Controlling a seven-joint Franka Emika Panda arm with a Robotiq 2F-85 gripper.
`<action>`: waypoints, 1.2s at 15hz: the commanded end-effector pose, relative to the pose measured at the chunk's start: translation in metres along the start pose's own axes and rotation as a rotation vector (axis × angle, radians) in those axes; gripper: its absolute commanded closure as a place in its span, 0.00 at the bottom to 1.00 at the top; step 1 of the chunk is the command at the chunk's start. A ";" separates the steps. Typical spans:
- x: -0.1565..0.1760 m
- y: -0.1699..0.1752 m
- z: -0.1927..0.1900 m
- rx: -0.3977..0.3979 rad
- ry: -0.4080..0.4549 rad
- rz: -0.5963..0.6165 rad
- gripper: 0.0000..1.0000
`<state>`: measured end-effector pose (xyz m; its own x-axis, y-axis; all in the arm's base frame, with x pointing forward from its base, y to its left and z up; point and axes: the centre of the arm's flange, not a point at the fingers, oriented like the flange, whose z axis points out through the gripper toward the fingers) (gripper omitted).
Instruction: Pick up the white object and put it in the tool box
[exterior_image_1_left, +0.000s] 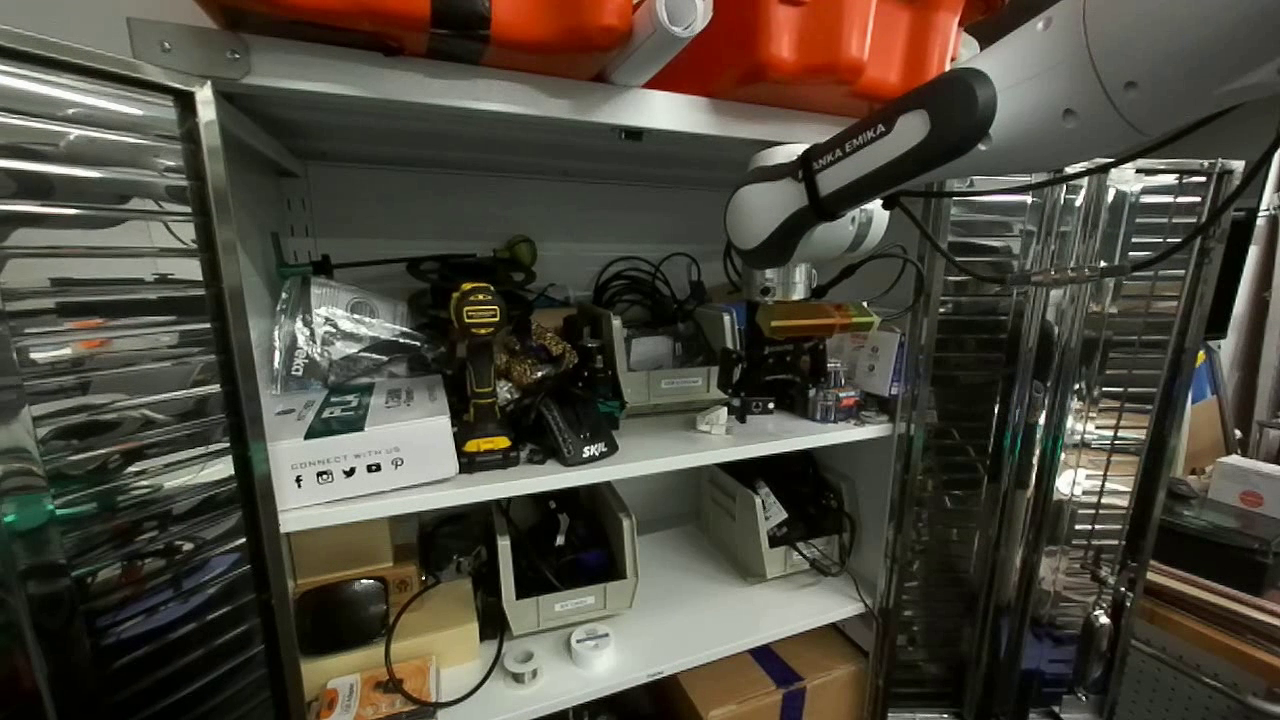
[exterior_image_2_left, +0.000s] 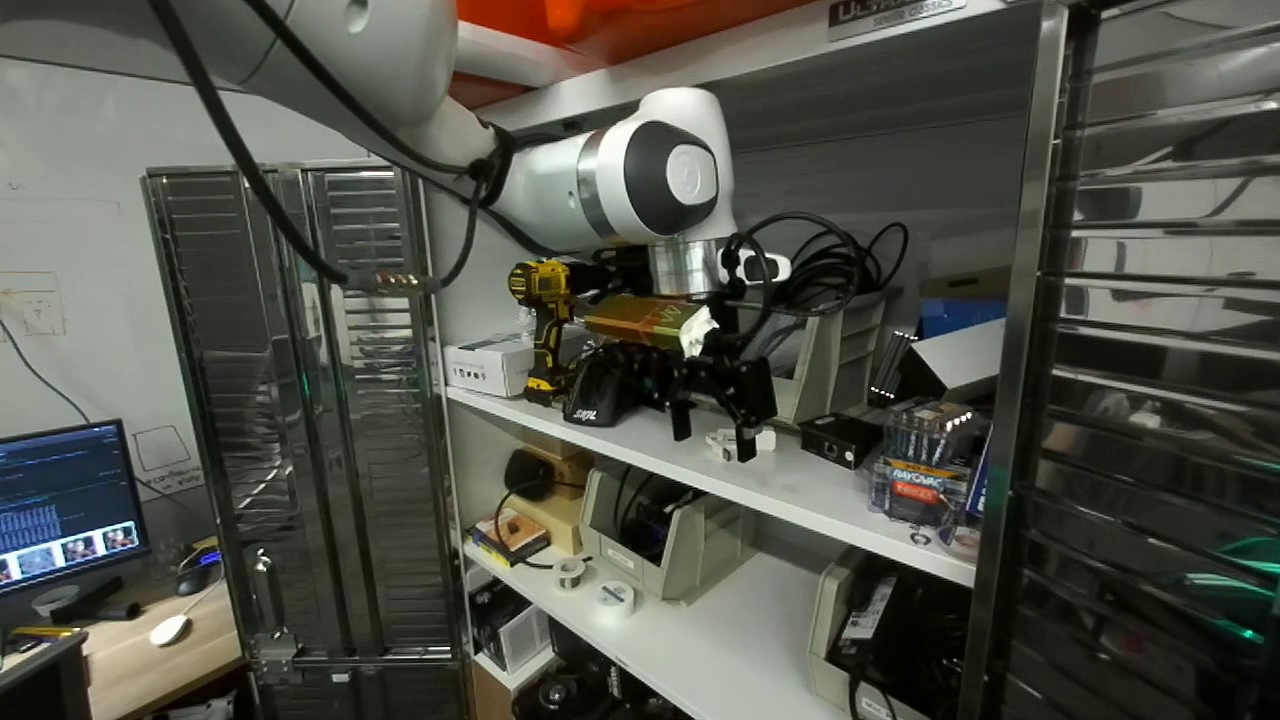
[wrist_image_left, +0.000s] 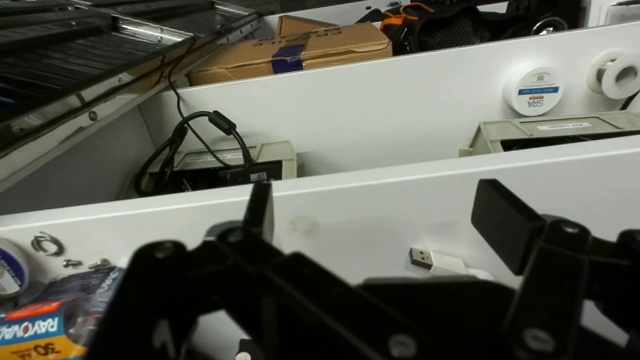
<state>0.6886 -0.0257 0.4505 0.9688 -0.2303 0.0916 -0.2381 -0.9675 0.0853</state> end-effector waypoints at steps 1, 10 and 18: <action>0.000 0.000 0.000 0.000 0.000 0.000 0.00; 0.037 -0.011 -0.007 0.035 0.105 0.064 0.00; 0.074 -0.048 0.021 0.119 0.073 0.048 0.00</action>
<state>0.7381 -0.0088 0.4300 0.9503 -0.2700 0.1549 -0.2717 -0.9623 -0.0102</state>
